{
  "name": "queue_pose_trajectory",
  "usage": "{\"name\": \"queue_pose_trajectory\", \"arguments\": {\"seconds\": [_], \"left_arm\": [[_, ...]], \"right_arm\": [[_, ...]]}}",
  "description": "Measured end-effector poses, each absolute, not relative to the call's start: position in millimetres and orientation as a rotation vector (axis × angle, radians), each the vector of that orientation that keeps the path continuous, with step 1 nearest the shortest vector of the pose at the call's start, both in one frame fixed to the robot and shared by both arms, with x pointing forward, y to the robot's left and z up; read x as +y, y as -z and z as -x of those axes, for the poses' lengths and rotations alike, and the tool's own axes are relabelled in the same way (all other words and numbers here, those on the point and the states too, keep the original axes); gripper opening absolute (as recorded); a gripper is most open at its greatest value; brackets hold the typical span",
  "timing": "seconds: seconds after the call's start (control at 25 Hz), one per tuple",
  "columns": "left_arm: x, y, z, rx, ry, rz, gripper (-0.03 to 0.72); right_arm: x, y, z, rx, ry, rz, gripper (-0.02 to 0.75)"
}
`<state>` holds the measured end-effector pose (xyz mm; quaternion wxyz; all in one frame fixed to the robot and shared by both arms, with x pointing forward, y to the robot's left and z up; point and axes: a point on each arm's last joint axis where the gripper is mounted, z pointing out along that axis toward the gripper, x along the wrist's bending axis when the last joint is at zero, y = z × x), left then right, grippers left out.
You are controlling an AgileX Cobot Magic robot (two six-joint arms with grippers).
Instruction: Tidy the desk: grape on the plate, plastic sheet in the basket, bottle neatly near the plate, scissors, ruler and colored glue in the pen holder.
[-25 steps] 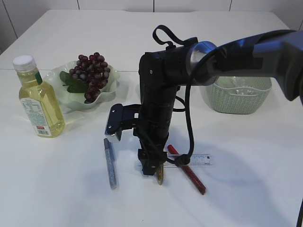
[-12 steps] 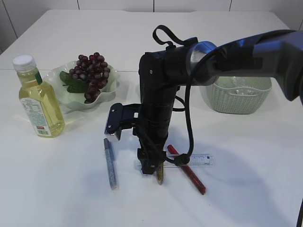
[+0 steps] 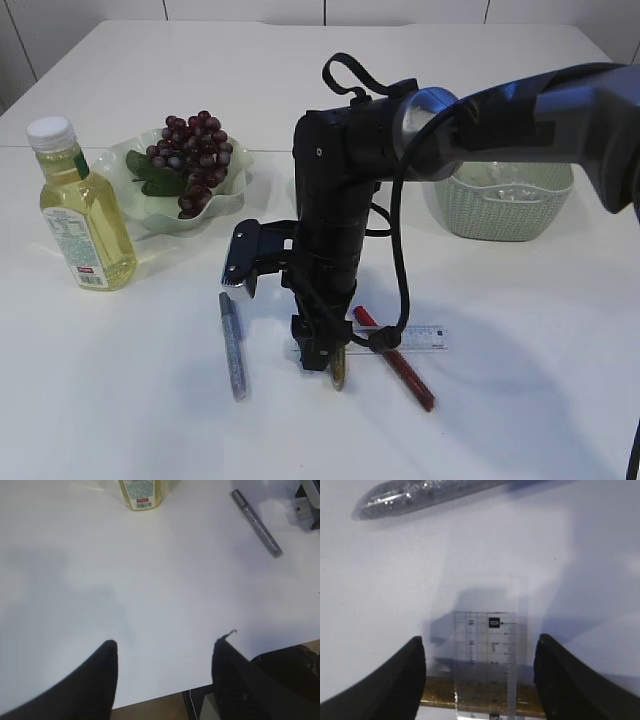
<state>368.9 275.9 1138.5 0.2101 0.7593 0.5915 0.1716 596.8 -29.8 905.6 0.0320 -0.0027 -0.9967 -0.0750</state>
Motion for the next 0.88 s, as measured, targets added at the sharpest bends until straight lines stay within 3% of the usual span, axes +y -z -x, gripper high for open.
{"name": "queue_pose_trajectory", "arguments": {"seconds": [0.88], "left_arm": [[276.0, -1138.5, -369.0, 1.645, -0.479, -2.112, 0.434]], "right_arm": [[-27.9, -906.1, -599.2, -3.063, 0.228, 0.007, 0.509]]}}
